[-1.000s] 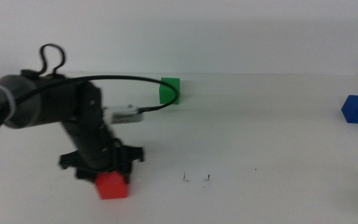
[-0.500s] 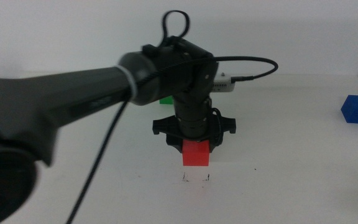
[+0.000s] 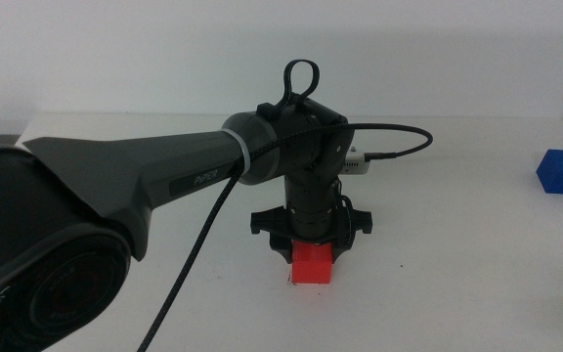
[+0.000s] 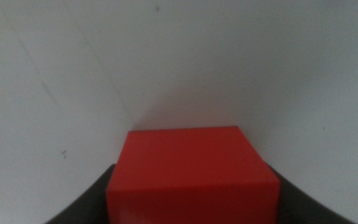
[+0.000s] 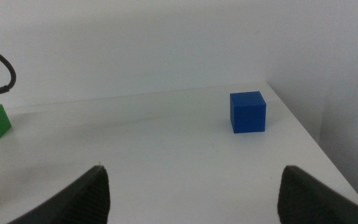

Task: Stack red cubes first, then green, then blue cubes in a specific spot.

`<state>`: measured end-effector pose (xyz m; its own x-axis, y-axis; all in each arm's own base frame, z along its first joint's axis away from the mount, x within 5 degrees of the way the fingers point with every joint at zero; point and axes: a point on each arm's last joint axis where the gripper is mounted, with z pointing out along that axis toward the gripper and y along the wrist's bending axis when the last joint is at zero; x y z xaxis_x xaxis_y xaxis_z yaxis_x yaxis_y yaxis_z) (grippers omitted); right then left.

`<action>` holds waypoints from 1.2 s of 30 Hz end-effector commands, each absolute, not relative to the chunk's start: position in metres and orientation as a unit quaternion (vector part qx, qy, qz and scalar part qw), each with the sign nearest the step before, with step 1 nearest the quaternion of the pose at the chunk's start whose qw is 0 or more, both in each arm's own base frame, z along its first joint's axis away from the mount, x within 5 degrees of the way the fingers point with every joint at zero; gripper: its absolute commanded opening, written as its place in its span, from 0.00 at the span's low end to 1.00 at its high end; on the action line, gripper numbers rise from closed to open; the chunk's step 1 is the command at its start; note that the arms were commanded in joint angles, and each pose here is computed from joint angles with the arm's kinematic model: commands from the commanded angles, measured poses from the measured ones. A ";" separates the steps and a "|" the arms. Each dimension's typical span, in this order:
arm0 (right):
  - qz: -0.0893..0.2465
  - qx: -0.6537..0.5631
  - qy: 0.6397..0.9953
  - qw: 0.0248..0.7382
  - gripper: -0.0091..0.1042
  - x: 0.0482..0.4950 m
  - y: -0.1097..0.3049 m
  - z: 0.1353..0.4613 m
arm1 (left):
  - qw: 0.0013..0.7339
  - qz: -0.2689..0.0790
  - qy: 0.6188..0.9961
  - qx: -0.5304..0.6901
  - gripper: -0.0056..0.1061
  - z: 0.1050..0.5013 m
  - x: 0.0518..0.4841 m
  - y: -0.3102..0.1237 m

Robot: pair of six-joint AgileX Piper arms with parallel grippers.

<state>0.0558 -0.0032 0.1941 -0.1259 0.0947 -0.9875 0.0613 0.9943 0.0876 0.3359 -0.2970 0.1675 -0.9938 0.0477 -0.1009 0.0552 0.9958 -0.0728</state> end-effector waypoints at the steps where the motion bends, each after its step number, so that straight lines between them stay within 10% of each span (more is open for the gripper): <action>1: 0.006 0.049 0.746 0.664 0.90 0.056 -0.004 0.194 | 0.048 -0.050 0.997 0.020 0.04 0.168 0.336 -0.301; 9: 0.006 0.049 0.746 0.664 0.90 0.056 -0.004 0.194 | 0.044 -0.043 0.998 0.001 0.19 0.166 0.336 -0.300; 19: 0.006 0.049 0.746 0.664 0.90 0.056 -0.004 0.194 | 0.032 -0.026 0.999 0.036 0.89 0.181 0.333 -0.293; 28: 0.006 0.049 0.746 0.664 0.90 0.056 -0.004 0.194 | 0.182 -0.039 0.982 0.045 0.89 0.295 0.361 -0.254; 36: 0.006 0.049 0.746 0.664 0.90 0.056 -0.004 0.194 | 0.227 -0.094 0.969 0.036 0.89 0.279 0.443 -0.203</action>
